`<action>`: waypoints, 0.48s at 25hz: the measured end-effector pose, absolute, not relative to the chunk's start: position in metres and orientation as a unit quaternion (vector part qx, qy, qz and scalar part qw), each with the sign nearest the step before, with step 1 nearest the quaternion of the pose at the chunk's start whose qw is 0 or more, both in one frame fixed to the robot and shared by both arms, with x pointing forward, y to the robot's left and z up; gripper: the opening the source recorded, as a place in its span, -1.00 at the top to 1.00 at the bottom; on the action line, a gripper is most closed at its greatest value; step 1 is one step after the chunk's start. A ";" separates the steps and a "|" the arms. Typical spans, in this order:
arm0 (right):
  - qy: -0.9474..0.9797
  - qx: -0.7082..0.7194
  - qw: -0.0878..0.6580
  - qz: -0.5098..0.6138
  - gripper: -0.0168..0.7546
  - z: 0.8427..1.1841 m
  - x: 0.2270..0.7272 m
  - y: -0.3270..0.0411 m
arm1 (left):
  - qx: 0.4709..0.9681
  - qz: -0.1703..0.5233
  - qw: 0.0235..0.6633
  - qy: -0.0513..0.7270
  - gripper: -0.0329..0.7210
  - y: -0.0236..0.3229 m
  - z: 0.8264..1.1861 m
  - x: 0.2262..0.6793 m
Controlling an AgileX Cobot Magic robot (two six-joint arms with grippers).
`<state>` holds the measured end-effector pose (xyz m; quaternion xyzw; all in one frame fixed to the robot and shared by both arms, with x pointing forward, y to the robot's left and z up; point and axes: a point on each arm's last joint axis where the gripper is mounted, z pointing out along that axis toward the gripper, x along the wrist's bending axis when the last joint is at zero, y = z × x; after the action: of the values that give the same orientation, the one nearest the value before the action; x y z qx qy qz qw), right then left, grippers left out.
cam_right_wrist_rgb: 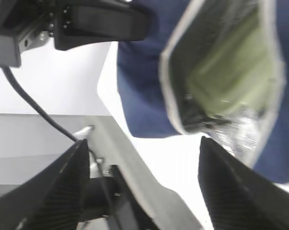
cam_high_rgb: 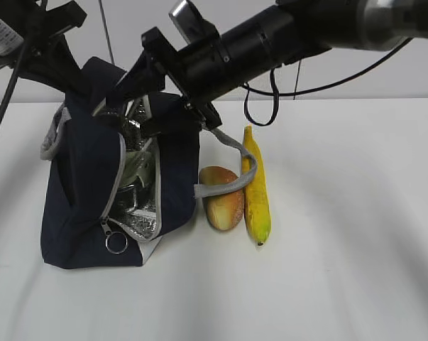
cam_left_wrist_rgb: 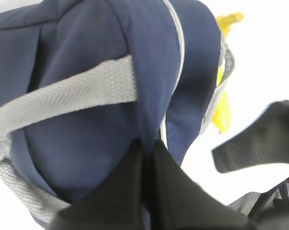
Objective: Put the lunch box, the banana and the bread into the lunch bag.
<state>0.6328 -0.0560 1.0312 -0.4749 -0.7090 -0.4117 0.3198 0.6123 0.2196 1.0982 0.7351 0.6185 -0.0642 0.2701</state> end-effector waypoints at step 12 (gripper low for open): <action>-0.783 -0.509 0.127 -0.334 -0.39 1.102 0.613 -0.130 | 0.745 -0.041 0.248 0.618 0.91 0.225 1.096 0.613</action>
<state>0.6130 -0.1303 1.1022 -0.5094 -0.7828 -0.3340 0.1270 0.6128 0.2249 1.0958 0.7447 0.6183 -0.0408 0.2477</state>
